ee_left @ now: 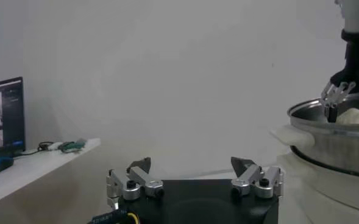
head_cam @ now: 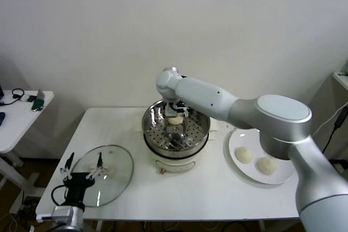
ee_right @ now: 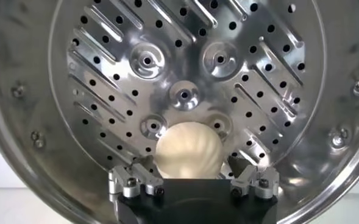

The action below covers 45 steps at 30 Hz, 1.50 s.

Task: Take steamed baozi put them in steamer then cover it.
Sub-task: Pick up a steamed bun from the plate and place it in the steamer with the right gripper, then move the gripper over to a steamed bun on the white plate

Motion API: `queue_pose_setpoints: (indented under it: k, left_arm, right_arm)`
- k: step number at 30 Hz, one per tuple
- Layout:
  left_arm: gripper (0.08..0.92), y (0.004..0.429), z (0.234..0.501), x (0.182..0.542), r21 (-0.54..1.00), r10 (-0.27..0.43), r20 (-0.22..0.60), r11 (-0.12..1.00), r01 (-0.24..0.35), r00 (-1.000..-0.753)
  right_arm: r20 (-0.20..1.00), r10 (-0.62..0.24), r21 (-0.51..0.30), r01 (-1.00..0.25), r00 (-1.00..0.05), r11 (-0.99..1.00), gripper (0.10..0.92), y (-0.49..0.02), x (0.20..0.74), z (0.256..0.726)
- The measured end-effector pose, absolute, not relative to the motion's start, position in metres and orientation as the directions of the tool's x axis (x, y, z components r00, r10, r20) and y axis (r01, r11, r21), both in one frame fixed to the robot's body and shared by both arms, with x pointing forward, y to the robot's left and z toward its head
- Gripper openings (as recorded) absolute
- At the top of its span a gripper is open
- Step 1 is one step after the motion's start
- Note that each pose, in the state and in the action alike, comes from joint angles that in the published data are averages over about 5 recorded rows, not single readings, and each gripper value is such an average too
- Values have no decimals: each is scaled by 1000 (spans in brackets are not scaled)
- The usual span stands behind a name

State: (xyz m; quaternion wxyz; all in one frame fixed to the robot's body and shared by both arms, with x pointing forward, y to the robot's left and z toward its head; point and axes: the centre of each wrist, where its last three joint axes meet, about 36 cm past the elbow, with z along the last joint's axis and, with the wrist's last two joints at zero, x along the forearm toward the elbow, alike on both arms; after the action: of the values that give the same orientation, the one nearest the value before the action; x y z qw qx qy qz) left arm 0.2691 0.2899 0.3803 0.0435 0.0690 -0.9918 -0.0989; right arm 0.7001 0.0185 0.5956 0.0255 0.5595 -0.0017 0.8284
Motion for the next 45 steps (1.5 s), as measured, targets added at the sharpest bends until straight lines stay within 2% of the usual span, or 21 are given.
queue_pose_setpoints:
  k: [5,10,17,22,26,31,37,45]
  left_arm:
    - [823,289,381,269,202,-145,71,971,-128,-987]
    - [823,288,382,269,202,-139,72,972,-122,-988]
    - [823,287,385,268,204,-128,68,973,-112,-989]
    - [823,286,386,269,206,-119,67,973,-103,-991]
    - [823,285,386,268,206,-115,66,973,-100,-991]
    - [823,285,386,268,207,-115,68,973,-99,-991]
    - [823,286,386,265,209,-122,74,972,-104,-990]
    - [823,288,386,265,217,-130,76,970,-111,-989]
  right_arm:
    - [923,20,-5,-65,-384,-998,823,3,699,625]
    - [922,-23,-91,-161,-385,-983,823,-32,703,659]
    - [932,-92,-253,-448,-350,-857,823,-116,709,691]
    - [945,-116,-300,-668,-306,-681,823,-186,704,687]
    - [956,-120,-289,-805,-266,-518,823,-239,695,673]
    - [971,-113,-238,-913,-212,-333,823,-297,681,641]
    - [984,-106,-162,-968,-144,-194,823,-337,667,588]
    - [992,-96,-95,-991,-85,-97,823,-366,656,522]
